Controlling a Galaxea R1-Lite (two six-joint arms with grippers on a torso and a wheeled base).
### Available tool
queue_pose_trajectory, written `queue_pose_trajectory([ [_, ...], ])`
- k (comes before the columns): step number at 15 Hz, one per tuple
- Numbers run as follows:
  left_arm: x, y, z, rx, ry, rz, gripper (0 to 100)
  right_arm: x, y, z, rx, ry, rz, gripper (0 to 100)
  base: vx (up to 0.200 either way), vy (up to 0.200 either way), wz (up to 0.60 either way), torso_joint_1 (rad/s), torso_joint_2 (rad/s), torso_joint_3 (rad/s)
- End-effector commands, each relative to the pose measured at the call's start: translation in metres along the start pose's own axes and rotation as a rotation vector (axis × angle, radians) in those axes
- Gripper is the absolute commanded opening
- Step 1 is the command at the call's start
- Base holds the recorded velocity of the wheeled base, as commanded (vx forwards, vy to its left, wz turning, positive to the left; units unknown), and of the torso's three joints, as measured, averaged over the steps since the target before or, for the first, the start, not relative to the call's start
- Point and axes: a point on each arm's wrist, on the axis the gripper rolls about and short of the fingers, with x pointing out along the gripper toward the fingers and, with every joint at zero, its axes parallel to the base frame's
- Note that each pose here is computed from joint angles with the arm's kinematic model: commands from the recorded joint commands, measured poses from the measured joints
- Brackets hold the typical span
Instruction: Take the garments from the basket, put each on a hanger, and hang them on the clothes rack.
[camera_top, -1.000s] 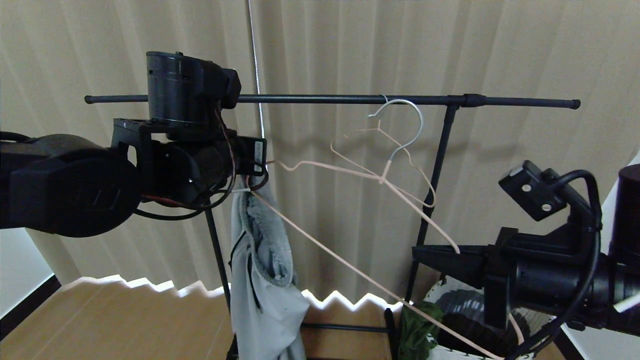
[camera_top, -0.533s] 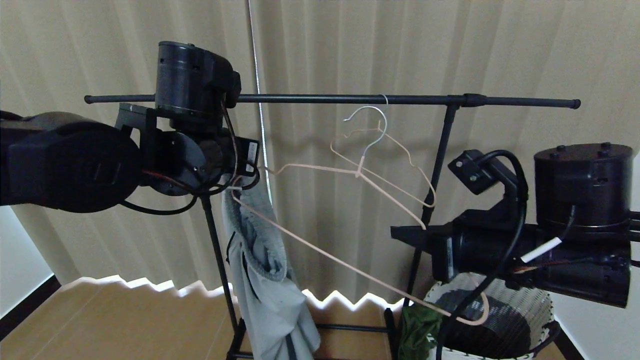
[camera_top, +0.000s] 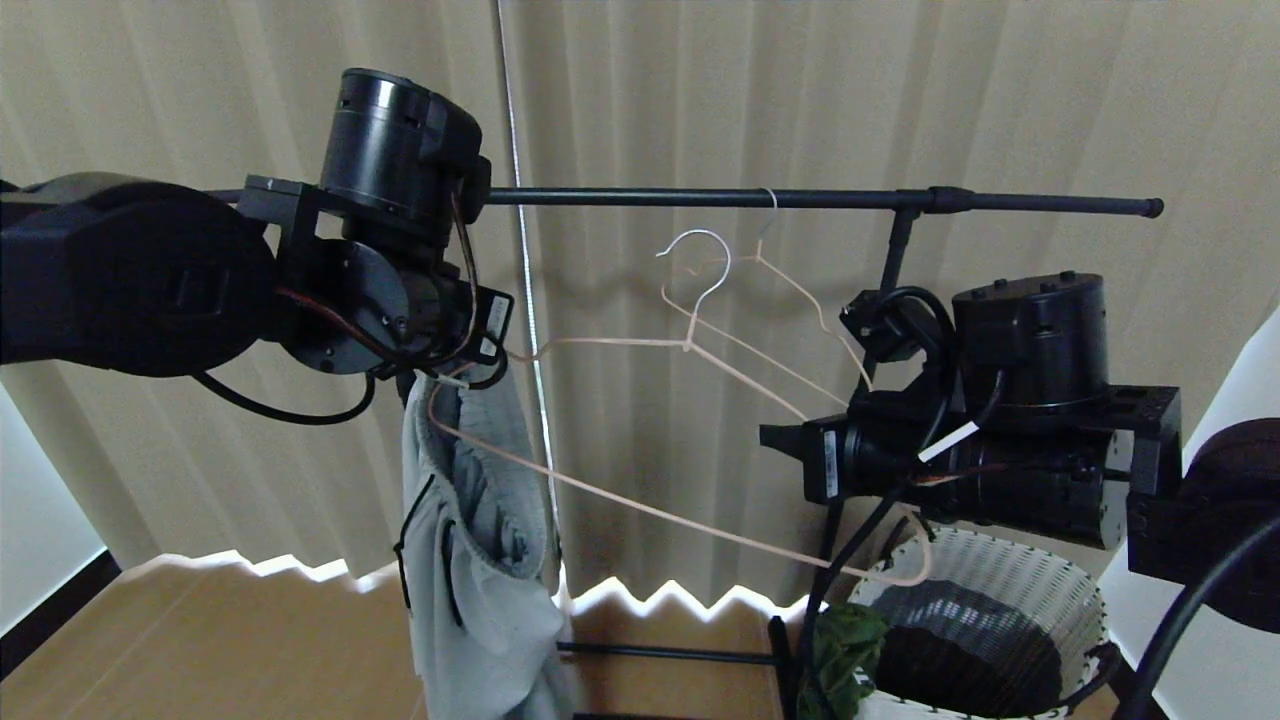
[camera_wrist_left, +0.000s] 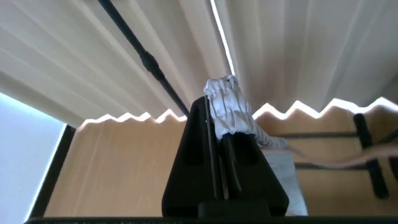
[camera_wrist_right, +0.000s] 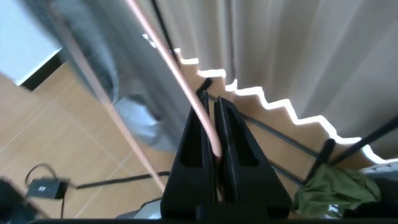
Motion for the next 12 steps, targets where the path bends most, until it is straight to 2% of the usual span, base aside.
queue_pose_trajectory([
  [1, 0.001, 0.006, 0.002, 0.011, 0.003, 0.022, 0, 0.009, -0.008, 0.002, 0.010, 0.005, -0.034, 0, 0.000, 0.000, 0.00, 0.000, 0.00, 0.000],
  [3, 0.005, 0.016, 0.002, 0.076, 0.015, 0.077, 0, 0.014, -0.017, 0.006, 0.021, -0.001, -0.062, 0, 0.000, 0.000, 0.00, 0.000, 0.00, 0.000],
  [6, 0.002, 0.012, -0.002, 0.103, 0.032, 0.062, 0, 0.021, -0.020, 0.015, 0.030, -0.019, -0.076, 0, 0.000, 0.000, 0.00, 0.000, 0.00, 0.000],
  [8, 0.000, 0.005, -0.001, 0.081, 0.027, 0.045, 0, 0.022, -0.019, 0.018, 0.030, -0.032, -0.076, 0, 0.000, 0.000, 0.00, 0.000, 0.00, 0.000],
  [10, 0.001, -0.012, 0.003, 0.010, 0.017, 0.016, 0, 0.023, -0.017, 0.021, 0.027, -0.044, -0.066, 0, 0.000, 0.000, 0.00, 0.000, 0.00, 0.000],
  [12, -0.003, -0.016, 0.010, -0.034, 0.019, -0.001, 0, 0.025, -0.009, 0.020, 0.018, -0.040, -0.050, 0, 0.000, 0.000, 0.00, 0.000, 0.00, 0.000],
])
